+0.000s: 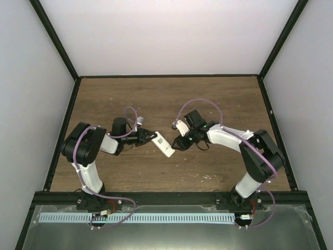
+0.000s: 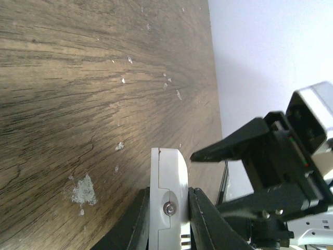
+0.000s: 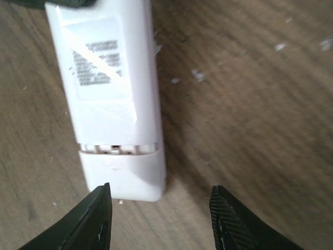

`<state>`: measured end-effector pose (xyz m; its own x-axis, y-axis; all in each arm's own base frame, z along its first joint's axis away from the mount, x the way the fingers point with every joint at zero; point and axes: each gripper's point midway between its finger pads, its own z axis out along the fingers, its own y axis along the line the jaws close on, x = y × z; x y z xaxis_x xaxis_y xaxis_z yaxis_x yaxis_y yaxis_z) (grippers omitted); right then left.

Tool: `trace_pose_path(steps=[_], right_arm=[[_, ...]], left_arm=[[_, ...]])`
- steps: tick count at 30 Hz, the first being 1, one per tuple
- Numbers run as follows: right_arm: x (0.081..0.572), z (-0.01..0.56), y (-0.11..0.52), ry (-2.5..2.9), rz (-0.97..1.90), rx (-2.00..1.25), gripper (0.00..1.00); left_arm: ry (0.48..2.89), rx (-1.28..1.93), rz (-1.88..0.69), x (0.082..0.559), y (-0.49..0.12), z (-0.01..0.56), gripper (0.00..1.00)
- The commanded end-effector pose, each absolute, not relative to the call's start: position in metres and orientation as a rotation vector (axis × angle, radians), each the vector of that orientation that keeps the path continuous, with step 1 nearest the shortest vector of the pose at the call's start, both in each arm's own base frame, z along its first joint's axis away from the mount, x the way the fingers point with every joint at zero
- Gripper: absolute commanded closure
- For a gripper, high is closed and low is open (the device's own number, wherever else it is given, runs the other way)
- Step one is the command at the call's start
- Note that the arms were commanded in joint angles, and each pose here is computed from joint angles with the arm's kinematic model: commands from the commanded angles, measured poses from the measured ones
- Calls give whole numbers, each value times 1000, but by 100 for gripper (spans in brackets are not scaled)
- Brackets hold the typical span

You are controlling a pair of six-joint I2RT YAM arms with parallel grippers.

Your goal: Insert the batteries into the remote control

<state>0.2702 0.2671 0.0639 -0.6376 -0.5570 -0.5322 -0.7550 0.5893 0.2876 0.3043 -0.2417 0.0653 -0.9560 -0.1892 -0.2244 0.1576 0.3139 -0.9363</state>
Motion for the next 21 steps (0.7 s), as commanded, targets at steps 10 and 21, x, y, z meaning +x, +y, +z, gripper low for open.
trace_pose_path(steps=[10, 21], right_arm=[[247, 45, 288, 2470, 748, -1095, 64], [252, 42, 296, 2460, 766, -1109, 72]], left_arm=[[2283, 11, -1684, 305, -244, 66, 100], [2280, 11, -1687, 305, -244, 66, 100]])
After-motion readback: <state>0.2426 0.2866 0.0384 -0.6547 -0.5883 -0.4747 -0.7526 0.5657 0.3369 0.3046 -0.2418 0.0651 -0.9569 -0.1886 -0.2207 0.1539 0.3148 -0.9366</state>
